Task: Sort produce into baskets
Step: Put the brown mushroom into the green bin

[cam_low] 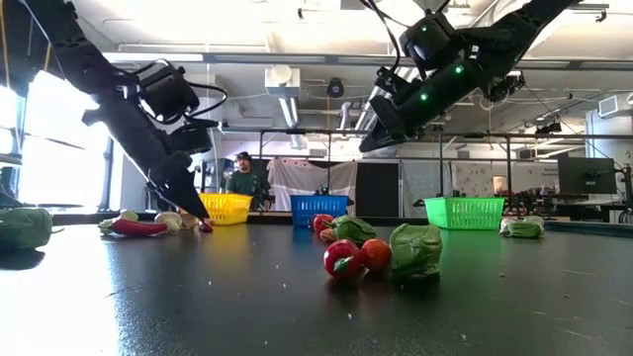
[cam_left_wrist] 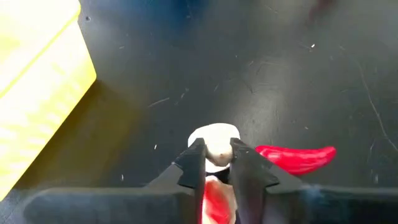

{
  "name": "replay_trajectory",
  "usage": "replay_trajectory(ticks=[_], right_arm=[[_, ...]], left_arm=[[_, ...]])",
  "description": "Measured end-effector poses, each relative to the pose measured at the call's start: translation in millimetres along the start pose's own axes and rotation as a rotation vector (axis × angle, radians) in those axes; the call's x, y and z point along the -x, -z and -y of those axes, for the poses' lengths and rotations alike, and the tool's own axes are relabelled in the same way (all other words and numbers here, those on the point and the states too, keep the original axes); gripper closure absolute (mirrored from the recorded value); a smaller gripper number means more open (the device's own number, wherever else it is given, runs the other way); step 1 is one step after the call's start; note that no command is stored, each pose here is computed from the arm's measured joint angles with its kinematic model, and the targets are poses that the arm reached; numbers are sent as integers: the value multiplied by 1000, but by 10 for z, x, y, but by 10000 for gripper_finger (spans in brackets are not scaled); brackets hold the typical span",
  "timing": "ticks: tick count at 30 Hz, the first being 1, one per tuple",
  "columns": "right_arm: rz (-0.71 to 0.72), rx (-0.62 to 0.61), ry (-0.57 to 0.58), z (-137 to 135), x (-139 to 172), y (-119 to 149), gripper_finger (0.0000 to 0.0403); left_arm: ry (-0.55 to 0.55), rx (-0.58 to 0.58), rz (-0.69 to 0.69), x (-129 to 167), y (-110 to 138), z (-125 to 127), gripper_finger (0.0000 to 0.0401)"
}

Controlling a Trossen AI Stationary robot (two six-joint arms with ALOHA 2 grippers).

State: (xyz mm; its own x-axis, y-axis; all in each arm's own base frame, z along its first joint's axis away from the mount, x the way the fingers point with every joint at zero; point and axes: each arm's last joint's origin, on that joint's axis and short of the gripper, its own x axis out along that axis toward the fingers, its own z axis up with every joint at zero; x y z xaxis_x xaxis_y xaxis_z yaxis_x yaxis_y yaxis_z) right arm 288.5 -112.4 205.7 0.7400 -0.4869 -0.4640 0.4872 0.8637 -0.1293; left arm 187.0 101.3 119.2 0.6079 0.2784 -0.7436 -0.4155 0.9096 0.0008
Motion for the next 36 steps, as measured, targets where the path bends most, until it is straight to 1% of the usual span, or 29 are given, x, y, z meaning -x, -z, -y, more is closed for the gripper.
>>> replay_trajectory(ticks=[3,8,14,17,19,21,23,26,28,31,33,36], right_arm=[[-1,32,0,0,0,1,403],[2,103,-10,-3,-1,-1,403],[52,182,-213,-88,11,-25,403],[139,217,-230,-178,37,-104,400],[210,253,-235,-247,64,-167,389],[271,309,-244,-332,97,-227,368],[310,349,-248,-423,114,-294,337],[354,360,-248,-530,109,-415,283],[373,364,-215,-592,81,-496,244],[382,408,-152,-679,9,-608,193],[388,436,-116,-723,-53,-682,170],[404,512,-101,-788,-134,-762,156]], left_arm=[[8,20,49,23,-47,-7,389],[133,145,214,62,-200,-78,397],[289,306,434,157,-412,-169,398],[369,358,518,214,-499,-180,399],[402,381,567,248,-549,-170,399],[426,395,609,278,-590,-157,399],[449,400,647,306,-627,-136,400],[482,401,704,350,-679,-97,400],[502,384,738,376,-707,-64,400],[528,368,776,410,-750,-20,400],[543,364,792,431,-815,-1,400],[556,329,828,474,-928,31,400]])
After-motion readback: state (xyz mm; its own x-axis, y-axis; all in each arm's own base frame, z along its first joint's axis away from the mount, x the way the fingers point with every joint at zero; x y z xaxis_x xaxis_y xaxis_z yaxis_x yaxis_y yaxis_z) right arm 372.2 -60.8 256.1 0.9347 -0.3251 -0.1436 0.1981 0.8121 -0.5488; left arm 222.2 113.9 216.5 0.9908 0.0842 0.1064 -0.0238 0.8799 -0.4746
